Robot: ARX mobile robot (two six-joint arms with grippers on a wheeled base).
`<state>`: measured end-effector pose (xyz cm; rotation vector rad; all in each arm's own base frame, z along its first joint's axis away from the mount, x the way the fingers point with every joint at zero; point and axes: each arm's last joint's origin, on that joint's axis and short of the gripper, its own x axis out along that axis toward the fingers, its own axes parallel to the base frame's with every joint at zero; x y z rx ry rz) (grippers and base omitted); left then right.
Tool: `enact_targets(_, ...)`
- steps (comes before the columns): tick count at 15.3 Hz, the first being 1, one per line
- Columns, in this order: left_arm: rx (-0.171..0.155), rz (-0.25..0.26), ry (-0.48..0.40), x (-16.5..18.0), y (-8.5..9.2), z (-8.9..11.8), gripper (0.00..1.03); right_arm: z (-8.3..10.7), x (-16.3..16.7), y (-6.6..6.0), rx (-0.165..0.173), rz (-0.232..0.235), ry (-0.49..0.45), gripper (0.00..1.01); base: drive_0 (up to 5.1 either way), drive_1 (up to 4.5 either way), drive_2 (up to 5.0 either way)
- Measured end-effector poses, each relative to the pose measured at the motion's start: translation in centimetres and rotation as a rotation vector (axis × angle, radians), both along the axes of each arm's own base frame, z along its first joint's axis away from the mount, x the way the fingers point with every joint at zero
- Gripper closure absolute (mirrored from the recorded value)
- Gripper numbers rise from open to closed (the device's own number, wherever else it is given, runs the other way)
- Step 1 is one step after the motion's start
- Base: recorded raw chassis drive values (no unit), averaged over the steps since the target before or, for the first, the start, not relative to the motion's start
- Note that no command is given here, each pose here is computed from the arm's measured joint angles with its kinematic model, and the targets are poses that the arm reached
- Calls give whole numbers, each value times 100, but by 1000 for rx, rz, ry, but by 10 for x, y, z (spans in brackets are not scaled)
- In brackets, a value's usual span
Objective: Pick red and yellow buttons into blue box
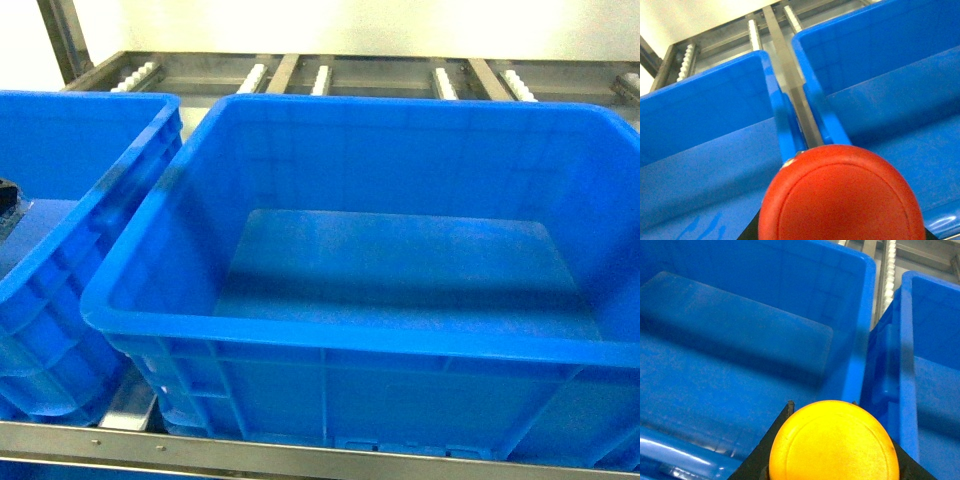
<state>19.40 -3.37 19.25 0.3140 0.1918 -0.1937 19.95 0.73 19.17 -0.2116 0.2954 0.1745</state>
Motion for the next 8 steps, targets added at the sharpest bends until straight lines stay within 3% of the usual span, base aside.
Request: enact_targets(8,-1,-7,0,0,-1,0,79,0,0,0,-1,-4,0,72,-1,11,-12)
